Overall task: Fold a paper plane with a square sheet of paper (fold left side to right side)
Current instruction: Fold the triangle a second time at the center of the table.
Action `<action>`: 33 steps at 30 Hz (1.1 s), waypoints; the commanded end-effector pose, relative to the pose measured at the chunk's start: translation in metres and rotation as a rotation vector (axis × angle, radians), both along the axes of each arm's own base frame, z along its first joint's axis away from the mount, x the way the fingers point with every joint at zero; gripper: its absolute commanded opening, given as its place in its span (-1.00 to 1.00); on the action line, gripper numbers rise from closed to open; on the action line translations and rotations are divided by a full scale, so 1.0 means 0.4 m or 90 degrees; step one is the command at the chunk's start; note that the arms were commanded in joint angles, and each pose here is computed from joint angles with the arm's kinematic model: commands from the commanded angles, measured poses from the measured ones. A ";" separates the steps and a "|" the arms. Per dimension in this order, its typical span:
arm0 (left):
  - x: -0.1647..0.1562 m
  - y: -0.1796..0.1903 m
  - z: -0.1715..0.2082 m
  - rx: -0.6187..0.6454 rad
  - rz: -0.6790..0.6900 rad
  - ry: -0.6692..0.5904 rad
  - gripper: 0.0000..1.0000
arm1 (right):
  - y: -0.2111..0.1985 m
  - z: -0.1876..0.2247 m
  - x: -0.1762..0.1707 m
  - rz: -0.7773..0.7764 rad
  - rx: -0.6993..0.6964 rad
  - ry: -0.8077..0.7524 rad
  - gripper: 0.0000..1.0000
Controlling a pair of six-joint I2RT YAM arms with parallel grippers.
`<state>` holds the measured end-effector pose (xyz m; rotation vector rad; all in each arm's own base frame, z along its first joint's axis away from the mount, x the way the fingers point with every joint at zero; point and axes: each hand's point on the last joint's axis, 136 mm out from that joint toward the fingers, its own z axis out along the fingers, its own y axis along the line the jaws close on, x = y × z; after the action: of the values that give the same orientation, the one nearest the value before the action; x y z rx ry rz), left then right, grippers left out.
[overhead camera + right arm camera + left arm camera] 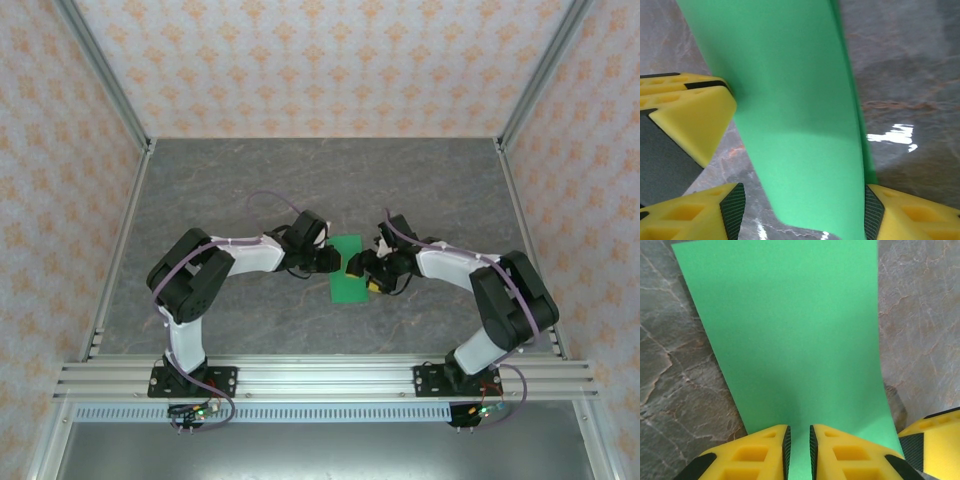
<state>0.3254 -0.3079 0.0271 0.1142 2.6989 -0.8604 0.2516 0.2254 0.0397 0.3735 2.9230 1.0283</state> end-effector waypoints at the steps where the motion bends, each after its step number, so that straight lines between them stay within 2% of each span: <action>1: 0.009 0.004 0.049 -0.004 0.005 -0.029 -0.55 | 0.039 0.051 0.039 0.003 0.040 -0.035 0.29; 5: 0.017 0.007 0.087 -0.006 0.001 -0.051 -0.45 | 0.041 0.064 0.048 0.003 0.041 -0.044 0.29; 11: 0.020 0.071 0.162 0.005 0.039 -0.127 -0.13 | 0.039 0.068 0.071 -0.007 0.046 -0.043 0.29; 17: -0.047 0.109 0.234 -0.029 0.020 -0.229 0.17 | 0.046 0.087 0.112 -0.008 0.063 -0.043 0.25; 25: -0.195 0.010 0.232 0.035 -0.135 -0.283 0.37 | 0.060 0.108 0.159 -0.006 0.071 -0.043 0.18; 33: -0.235 -0.132 0.155 0.167 -0.240 -0.270 0.41 | 0.060 0.101 0.162 -0.010 0.067 -0.034 0.17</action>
<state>0.2266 -0.3603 0.0986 0.7181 2.3856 -0.6724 0.3158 0.2488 0.0798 0.3564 2.8036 1.1705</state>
